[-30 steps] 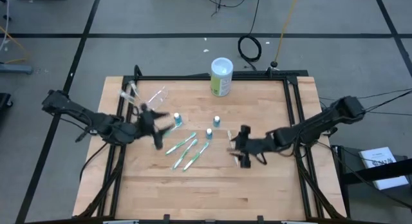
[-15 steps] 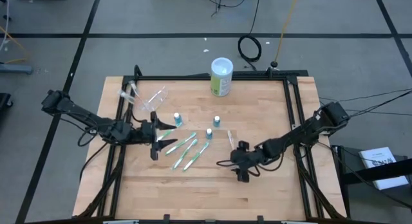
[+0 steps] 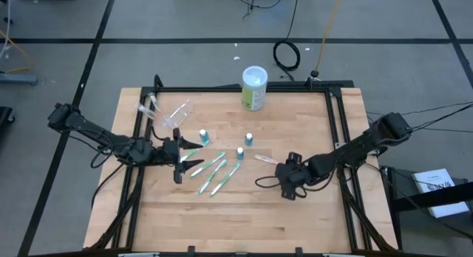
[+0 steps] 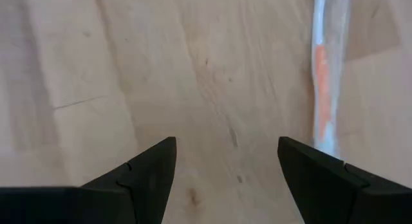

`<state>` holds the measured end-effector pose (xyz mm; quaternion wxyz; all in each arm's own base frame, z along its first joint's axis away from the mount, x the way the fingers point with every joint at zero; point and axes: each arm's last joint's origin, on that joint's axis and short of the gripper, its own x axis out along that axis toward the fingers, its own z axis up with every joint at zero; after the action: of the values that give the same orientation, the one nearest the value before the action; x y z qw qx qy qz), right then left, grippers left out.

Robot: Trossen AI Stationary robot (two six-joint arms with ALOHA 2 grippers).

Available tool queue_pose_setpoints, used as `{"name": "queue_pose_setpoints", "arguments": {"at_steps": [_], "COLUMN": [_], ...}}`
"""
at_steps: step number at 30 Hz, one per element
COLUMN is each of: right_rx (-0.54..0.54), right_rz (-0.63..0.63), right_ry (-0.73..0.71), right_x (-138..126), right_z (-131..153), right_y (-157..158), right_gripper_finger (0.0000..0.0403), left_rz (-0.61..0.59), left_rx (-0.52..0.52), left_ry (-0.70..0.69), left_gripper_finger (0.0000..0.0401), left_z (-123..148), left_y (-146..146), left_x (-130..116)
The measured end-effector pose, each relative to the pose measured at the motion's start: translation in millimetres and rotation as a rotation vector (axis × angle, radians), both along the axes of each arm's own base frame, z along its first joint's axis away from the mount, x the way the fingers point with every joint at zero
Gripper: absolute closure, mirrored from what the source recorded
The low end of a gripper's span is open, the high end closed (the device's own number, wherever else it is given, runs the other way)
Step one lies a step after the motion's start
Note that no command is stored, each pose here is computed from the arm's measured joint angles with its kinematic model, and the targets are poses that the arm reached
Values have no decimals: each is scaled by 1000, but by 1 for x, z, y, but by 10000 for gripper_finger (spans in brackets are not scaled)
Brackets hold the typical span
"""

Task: Pick & Place toothbrushing station
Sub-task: Put the orange toothbrush into the left section of the transparent organizer

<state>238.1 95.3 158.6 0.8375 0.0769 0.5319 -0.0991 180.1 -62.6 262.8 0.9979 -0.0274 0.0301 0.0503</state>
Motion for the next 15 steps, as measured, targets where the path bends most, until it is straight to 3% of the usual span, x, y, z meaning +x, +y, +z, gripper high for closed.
{"name": "queue_pose_setpoints", "arguments": {"at_steps": [9, 15], "right_rx": [-213, -197], "right_rz": [18, -2], "right_ry": [-61, 5], "right_x": [-15, -27], "right_z": [17, 2], "right_y": [-14, -34], "right_gripper_finger": [140, 140], "left_rz": [64, 106], "left_rx": [-9, -8], "left_ry": [77, 102], "left_gripper_finger": [162, 162], "left_z": [-12, -20], "left_y": [8, 13], "left_x": [10, 21]}}
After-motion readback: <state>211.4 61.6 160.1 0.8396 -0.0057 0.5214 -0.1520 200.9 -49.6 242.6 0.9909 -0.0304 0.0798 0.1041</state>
